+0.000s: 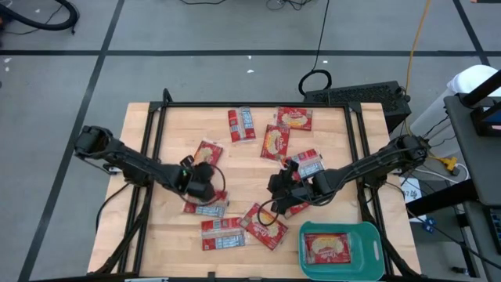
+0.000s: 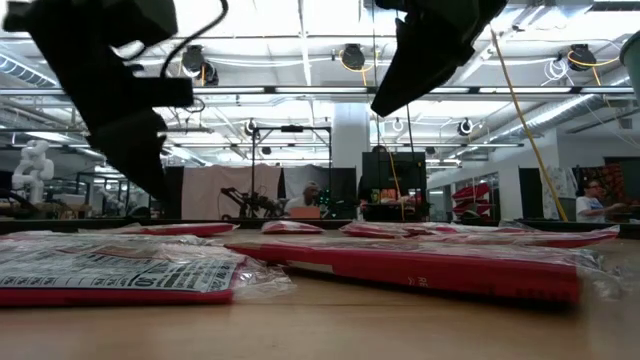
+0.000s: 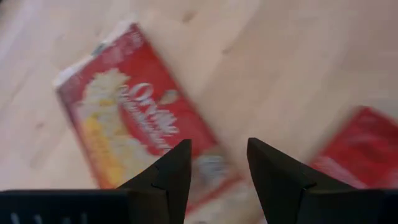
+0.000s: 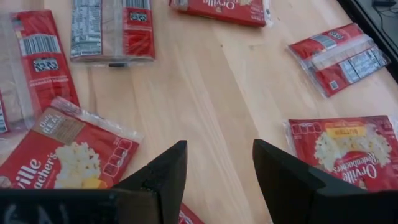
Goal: Sort popcorn bags into baskets
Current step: Put the popcorn bag into the green bin
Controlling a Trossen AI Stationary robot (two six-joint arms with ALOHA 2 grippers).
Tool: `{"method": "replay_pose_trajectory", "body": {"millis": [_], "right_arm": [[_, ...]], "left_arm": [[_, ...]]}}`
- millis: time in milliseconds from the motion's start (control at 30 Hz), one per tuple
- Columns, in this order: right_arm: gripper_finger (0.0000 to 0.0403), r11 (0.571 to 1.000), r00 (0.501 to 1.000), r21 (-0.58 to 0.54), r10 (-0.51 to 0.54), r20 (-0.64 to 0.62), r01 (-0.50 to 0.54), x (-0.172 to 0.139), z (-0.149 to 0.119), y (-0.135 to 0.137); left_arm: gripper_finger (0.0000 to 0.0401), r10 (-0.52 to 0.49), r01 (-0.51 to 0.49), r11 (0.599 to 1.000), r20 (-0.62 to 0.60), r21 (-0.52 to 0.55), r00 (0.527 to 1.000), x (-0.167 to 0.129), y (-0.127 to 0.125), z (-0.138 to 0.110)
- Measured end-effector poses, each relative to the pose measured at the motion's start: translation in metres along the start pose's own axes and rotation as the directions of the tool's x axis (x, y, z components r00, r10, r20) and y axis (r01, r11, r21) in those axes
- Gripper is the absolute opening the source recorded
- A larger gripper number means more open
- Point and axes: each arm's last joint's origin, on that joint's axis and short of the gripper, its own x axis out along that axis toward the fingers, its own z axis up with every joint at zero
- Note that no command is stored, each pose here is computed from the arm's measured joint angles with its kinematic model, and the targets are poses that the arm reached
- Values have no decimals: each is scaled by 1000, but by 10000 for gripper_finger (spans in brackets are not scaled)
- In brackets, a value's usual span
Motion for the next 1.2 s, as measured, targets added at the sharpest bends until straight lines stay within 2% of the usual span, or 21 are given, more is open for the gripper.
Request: {"method": "replay_pose_trajectory", "body": {"millis": [100, 267, 400, 633, 733, 867, 1033, 1200], "right_arm": [[176, 1000, 1000, 1, 1, 3, -1, 0, 0, 0], [176, 1000, 999, 8, 18, 40, -18, 0, 4, 2], [176, 999, 997, 16, 31, 71, -33, 0, 7, 3], [176, 999, 996, 20, 37, 84, -39, 0, 9, 4], [176, 999, 996, 21, 36, 85, -38, 0, 9, 4], [176, 999, 996, 2, 34, 86, -34, 0, 9, 4], [176, 1000, 995, -8, 18, 103, -17, 0, 10, 4], [176, 999, 987, -48, 27, 157, -20, 2, 11, 5]], "left_arm": [[159, -18, 16, 998, 48, 54, 999, -9, -11, -9], [159, 33, -63, 975, 144, 211, 989, -12, -29, -29], [167, 65, -102, 954, 139, 281, 988, -2, -40, -43], [232, 156, -190, 953, 156, 234, 975, 15, -44, -52], [262, 198, -231, 952, 172, 200, 965, 16, -39, -50], [285, 269, -291, 936, 129, 197, 954, 20, -29, -49], [275, 245, -260, 948, 99, 185, 964, 33, -21, -52], [239, 232, -248, 956, 116, 156, 966, 41, -16, -58]]}}
